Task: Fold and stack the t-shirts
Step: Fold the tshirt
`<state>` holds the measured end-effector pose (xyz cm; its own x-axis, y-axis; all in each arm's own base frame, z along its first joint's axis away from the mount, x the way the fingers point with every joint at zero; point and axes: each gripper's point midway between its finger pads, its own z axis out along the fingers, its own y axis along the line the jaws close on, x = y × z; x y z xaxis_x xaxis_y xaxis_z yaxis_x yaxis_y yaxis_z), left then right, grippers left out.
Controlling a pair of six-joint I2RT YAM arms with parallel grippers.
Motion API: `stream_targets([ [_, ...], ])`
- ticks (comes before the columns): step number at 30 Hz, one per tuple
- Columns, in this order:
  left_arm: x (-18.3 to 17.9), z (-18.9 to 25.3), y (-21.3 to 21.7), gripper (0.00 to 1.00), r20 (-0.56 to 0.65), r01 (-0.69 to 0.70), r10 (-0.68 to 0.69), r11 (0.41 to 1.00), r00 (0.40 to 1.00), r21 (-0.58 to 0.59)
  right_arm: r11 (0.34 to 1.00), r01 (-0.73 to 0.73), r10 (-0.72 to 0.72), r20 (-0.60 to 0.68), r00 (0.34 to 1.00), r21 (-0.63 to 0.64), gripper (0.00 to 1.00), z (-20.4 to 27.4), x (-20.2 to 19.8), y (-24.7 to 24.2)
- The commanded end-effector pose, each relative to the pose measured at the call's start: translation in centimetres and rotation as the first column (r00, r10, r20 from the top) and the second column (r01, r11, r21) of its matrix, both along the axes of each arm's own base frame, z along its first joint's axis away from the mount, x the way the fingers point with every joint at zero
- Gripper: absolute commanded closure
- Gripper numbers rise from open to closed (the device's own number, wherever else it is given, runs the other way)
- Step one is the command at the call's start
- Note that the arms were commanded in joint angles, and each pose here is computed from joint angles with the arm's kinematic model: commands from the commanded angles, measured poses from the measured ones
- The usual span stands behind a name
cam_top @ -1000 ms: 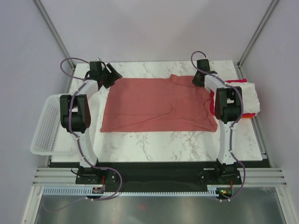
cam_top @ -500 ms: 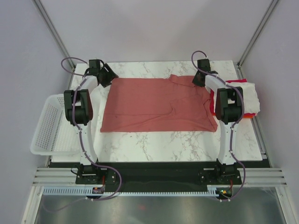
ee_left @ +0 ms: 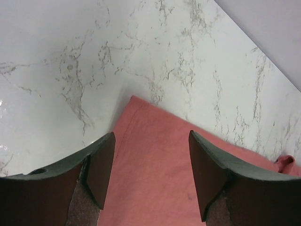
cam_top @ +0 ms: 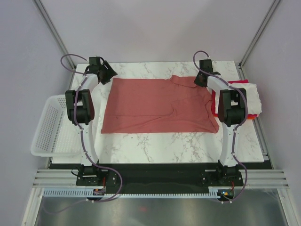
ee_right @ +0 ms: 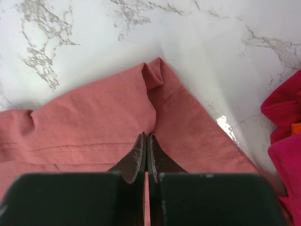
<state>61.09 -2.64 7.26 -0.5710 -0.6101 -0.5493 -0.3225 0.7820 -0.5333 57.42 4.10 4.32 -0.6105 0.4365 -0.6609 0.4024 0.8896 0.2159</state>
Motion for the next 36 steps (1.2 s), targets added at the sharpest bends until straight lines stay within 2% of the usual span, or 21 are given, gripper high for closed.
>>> stream_targets([
  [1, 1.0, -1.8, 1.7, 0.29, -0.009, -0.023, 0.024, 0.997, 1.000, 0.073, 1.000, -0.005, 0.002, 0.115, 0.993, 0.025, 0.97, 4.7, 0.9, 0.6],
  [6, 1.6, -3.2, 2.0, 0.36, -0.045, -0.045, 0.048, 0.996, 0.998, 0.072, 0.999, -0.010, 0.001, 0.174, 0.985, 0.052, 0.98, 6.1, 1.1, 0.8],
  [9, 2.1, -3.8, 1.5, 0.37, -0.059, -0.031, 0.034, 0.998, 0.998, 0.052, 0.998, -0.009, -0.001, 0.183, 0.983, 0.055, 0.98, 6.3, 0.9, 0.8],
  [10, 1.7, -5.0, 1.3, 0.37, -0.097, -0.024, 0.028, 0.999, 0.995, 0.044, 0.998, -0.011, 0.000, 0.183, 0.983, 0.060, 0.98, 6.2, 0.9, 0.9],
  [14, 1.9, -5.2, 0.9, 0.40, -0.118, -0.005, 0.007, 1.000, 0.993, 0.018, 0.997, -0.018, 0.005, 0.185, 0.983, 0.071, 0.99, 6.1, 0.9, 1.2],
  [21, 2.5, -5.1, 0.2, 0.55, -0.105, 0.036, -0.035, 0.999, 0.994, 0.008, 0.996, -0.022, 0.004, 0.187, 0.982, 0.092, 1.00, 5.9, 0.9, 1.2],
  [26, 2.6, -5.3, -0.6, 0.59, -0.107, 0.067, -0.066, 0.998, 0.992, 0.002, 0.993, -0.024, 0.001, 0.205, 0.979, 0.111, 1.00, 6.7, 1.1, 1.0],
  [29, 2.6, -5.3, -0.9, 0.68, -0.104, 0.077, -0.076, 0.997, 0.992, 0.006, 0.993, -0.025, 0.000, 0.211, 0.978, 0.117, 1.00, 7.0, 1.1, 1.0],
  [30, 2.6, -5.3, -0.9, 0.77, -0.103, 0.083, -0.082, 0.996, 0.991, 0.008, 0.992, -0.028, 0.002, 0.215, 0.977, 0.120, 1.00, 7.2, 1.1, 1.0],
  [32, 2.7, -5.2, -0.9, 0.87, -0.101, 0.085, -0.084, 0.996, 0.991, 0.007, 0.991, -0.030, 0.002, 0.216, 0.976, 0.129, 1.00, 7.3, 1.1, 0.9],
  [33, 2.7, -5.1, -0.8, 0.96, -0.096, 0.086, -0.085, 0.996, 0.992, 0.003, 0.990, -0.032, 0.001, 0.217, 0.976, 0.137, 1.00, 7.3, 1.2, 0.8],
  [36, 2.6, -4.8, -0.9, 0.98, -0.091, 0.098, -0.099, 0.995, 0.991, -0.020, 0.986, -0.047, 0.009, 0.228, 0.974, 0.162, 1.00, 8.0, 1.4, 0.6],
])
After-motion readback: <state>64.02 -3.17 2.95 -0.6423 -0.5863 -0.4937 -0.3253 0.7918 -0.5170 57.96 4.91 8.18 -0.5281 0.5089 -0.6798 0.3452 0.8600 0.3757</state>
